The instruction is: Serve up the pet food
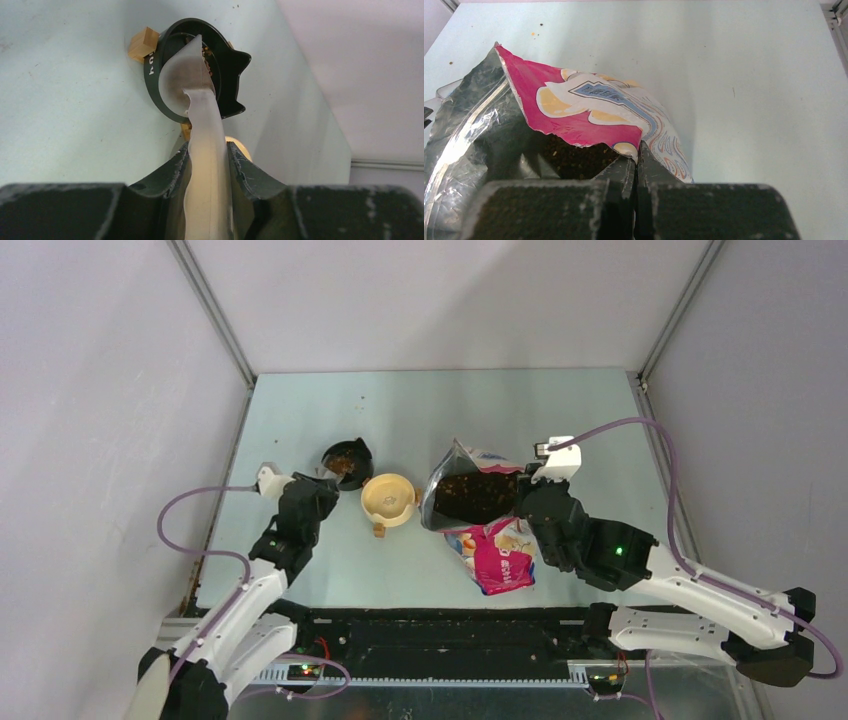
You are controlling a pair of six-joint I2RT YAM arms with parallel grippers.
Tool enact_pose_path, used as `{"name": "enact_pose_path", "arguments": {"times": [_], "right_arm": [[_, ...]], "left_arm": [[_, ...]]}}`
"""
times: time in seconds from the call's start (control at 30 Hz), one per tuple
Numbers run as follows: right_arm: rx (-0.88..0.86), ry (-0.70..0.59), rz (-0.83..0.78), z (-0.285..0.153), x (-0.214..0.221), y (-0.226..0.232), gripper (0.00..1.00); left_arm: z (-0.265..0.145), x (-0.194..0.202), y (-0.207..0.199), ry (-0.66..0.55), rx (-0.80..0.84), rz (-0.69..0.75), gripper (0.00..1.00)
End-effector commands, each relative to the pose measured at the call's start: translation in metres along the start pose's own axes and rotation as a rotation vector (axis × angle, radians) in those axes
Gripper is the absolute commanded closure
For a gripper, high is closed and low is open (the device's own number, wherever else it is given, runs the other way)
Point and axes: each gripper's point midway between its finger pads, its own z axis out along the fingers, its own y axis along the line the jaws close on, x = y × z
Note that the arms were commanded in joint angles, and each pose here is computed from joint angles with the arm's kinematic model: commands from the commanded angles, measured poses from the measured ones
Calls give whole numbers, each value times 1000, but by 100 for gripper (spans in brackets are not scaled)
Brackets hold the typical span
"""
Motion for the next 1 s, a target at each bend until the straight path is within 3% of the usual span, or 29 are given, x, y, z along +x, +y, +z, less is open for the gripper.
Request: {"name": "enact_pose_path", "arguments": {"times": [0.0, 0.97], "right_arm": [[21, -88, 135, -10, -37, -9, 100], [22, -86, 138, -5, -34, -14, 100]], "left_arm": [[-1, -12, -22, -3, 38, 37, 100], [-6, -35, -28, 41, -116, 276, 100]]}}
